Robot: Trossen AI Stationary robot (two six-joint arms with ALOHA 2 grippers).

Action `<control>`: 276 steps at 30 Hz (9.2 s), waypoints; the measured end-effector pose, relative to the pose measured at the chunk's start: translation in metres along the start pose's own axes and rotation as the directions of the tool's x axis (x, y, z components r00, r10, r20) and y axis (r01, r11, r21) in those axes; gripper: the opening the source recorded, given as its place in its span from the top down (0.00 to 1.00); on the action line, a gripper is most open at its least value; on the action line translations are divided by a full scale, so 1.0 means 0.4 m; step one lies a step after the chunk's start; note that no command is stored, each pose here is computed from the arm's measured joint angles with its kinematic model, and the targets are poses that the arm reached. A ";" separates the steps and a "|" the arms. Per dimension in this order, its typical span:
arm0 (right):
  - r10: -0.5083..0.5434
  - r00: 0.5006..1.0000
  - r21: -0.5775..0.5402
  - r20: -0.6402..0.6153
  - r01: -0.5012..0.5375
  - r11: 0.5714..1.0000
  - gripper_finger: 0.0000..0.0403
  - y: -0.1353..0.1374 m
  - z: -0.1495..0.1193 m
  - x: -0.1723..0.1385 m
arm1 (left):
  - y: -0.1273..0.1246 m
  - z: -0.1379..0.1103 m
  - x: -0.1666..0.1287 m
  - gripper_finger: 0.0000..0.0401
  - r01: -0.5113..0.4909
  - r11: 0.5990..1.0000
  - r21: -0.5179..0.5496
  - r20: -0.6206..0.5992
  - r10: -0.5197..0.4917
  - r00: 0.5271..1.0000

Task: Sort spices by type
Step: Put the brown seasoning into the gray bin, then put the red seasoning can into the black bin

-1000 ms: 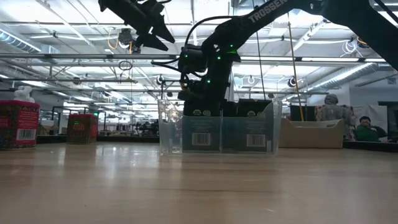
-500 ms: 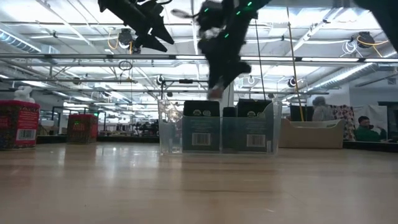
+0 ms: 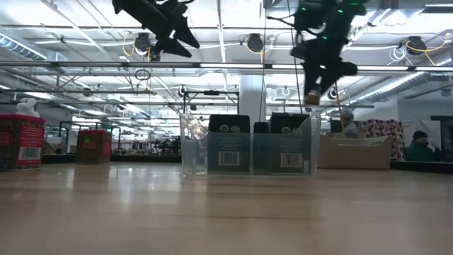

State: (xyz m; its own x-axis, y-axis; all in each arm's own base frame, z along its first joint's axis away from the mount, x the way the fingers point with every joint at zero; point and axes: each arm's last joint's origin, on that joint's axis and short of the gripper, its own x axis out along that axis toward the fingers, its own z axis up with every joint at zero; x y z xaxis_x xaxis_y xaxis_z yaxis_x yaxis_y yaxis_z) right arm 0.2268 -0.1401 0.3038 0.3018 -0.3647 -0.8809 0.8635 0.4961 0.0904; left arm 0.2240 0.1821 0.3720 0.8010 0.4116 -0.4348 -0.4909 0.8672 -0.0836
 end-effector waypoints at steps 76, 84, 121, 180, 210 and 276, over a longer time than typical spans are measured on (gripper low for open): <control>-0.306 0.952 0.513 0.028 0.249 0.821 0.59 -0.237 -0.043 0.259 | 0.000 0.007 0.000 0.31 0.000 1.000 -0.022 0.030 0.001 1.000; -0.303 0.953 0.503 -0.010 0.267 0.822 0.59 -0.237 -0.047 0.284 | 0.000 0.007 0.000 0.31 0.000 1.000 -0.022 0.030 0.001 1.000; -0.277 0.956 0.463 -0.097 0.290 0.838 0.48 -0.248 -0.058 0.320 | -0.003 0.006 0.001 0.31 0.004 1.000 -0.020 0.026 -0.004 1.000; 0.414 0.698 -0.050 0.585 -0.478 0.877 0.42 0.049 0.043 -0.116 | -0.069 0.006 0.008 0.31 0.169 0.986 -0.008 0.018 -0.169 0.986; 0.806 0.381 -0.545 0.453 -0.598 0.588 0.42 0.400 0.000 -0.107 | -0.102 -0.085 -0.277 0.31 0.049 0.993 -0.106 -0.258 -0.075 0.963; 0.722 0.587 -0.639 0.366 -0.405 0.654 0.42 0.418 0.080 -0.015 | -0.233 -0.480 -0.190 0.16 0.492 0.859 0.139 -0.945 -0.033 0.324</control>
State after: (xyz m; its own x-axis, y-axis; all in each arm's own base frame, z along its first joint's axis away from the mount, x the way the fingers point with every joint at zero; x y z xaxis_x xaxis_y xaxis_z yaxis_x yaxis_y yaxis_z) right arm 0.3824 -0.0803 0.3390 0.9486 -0.1446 -0.2816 0.1841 0.9757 0.1189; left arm 0.1432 0.0160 0.2407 -0.0483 -0.1599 -0.9860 0.0201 0.9868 -0.1610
